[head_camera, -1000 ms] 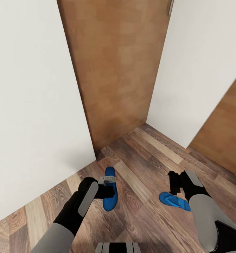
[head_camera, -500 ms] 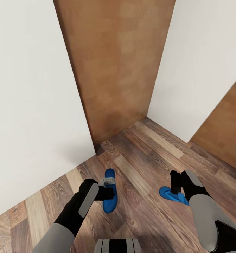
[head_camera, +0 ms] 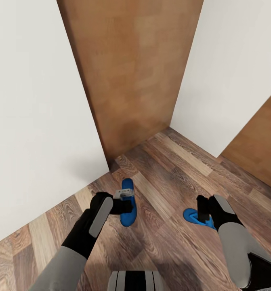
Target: In the bedroom, move the book from the bed onto either nightstand, and place the two sandals side by side next to the bed.
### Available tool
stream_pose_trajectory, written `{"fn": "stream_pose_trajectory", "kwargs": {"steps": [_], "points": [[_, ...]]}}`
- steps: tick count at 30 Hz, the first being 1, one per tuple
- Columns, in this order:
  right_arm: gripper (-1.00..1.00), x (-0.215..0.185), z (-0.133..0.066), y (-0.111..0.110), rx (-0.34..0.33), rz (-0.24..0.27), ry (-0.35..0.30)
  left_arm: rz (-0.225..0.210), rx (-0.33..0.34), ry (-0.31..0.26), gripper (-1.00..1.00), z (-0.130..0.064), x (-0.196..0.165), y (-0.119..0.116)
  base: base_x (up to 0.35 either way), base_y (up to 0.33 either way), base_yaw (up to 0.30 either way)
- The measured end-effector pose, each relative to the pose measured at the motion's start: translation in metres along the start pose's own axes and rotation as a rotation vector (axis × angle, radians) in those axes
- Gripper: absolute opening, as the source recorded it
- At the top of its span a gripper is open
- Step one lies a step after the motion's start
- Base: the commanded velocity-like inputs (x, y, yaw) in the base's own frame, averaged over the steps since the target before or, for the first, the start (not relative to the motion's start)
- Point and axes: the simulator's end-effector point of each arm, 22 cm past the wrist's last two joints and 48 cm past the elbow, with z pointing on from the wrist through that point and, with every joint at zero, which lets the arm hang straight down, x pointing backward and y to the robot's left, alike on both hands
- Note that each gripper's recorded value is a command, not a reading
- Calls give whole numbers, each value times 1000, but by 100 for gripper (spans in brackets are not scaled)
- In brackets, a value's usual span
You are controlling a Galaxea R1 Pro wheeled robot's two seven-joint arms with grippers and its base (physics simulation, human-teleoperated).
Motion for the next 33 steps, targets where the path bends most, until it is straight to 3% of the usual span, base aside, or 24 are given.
{"fn": "stream_pose_trajectory", "kwargs": {"steps": [9, 13, 18, 26, 33], "points": [[100, -8, 4, 5, 1, 3, -14, -35, 0, 19, -100, 11, 3, 2, 23, 0, 0], [100, -9, 3, 5, 0, 3, -17, 51, 7, 36, -100, 19, 18, -22, 244, 0, 0], [100, -8, 4, 4, 5, 2, -15, 78, 4, 37, -100, 20, 20, -27, 107, 0, 0], [100, -8, 16, -10, 38, -3, -18, 21, 95, 78, -100, 26, 30, -45, 26, 0, 0], [100, -10, 29, -19, 63, -9, -26, -9, 123, 115, -100, 38, 41, -45, 4, 0, 0]]}}
